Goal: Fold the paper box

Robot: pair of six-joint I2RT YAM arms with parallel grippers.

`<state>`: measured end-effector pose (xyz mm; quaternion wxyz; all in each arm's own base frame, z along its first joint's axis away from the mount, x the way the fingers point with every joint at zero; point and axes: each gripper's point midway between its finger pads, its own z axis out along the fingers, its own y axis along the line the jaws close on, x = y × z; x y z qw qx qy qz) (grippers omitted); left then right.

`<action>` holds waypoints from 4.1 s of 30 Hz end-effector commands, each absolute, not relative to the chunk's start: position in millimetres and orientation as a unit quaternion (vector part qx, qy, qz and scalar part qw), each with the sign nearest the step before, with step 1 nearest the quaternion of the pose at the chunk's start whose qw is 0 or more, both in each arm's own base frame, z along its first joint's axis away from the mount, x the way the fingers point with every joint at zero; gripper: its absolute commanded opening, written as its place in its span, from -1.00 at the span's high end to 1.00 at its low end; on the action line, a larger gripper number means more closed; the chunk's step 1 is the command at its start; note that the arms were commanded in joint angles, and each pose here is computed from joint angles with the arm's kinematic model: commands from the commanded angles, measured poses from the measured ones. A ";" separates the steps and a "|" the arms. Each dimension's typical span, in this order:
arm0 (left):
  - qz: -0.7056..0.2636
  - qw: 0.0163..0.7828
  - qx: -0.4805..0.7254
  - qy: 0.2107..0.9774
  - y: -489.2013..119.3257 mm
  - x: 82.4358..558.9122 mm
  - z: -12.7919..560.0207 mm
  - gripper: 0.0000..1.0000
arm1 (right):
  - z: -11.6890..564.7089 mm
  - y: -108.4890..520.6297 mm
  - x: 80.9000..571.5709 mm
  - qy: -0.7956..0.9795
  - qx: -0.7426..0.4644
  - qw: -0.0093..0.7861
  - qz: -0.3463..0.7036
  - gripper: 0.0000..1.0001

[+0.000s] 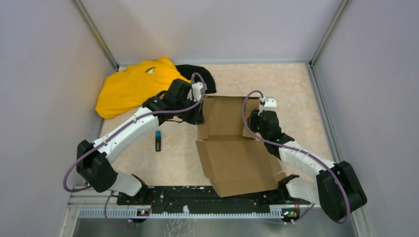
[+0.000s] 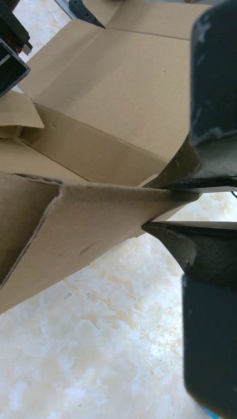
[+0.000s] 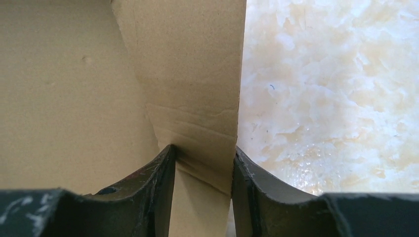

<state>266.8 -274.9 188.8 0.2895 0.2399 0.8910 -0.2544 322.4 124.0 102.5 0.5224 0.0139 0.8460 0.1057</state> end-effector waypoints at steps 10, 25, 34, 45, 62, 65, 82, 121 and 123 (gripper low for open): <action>-0.377 0.327 0.315 0.807 -307.2 228.9 254.3 0.48 | 135.8 158.2 291.6 0.802 -0.073 0.553 0.213 -0.23; -0.370 0.332 0.316 0.808 -296.5 220.0 258.8 0.47 | 136.3 175.8 278.6 0.768 -0.060 0.548 0.326 -0.54; -0.346 0.341 0.301 0.821 -279.6 215.5 271.0 0.45 | 136.2 143.2 285.8 0.777 0.000 0.547 0.312 -0.57; -0.303 0.309 0.281 0.856 -276.1 227.8 233.0 0.44 | 156.4 148.3 290.1 0.768 -0.018 0.556 0.319 -0.61; -0.281 0.244 0.279 0.886 -283.0 233.2 166.6 0.45 | 199.3 185.2 273.1 0.704 -0.096 0.583 0.395 -0.93; -0.278 0.230 0.276 0.891 -283.5 232.0 155.8 0.45 | 203.6 189.8 270.5 0.699 -0.104 0.578 0.409 -0.97; -0.198 0.221 0.251 0.921 -279.3 265.9 93.3 0.54 | 188.4 156.7 271.6 0.737 -0.079 0.573 0.349 -0.97; 0.042 0.199 0.173 0.964 -208.4 290.3 32.7 0.59 | 207.0 96.4 278.9 0.741 0.041 0.620 0.255 -0.96; 0.043 0.198 0.171 0.964 -206.0 290.1 31.1 0.59 | 206.4 92.6 277.4 0.738 0.050 0.619 0.264 -0.93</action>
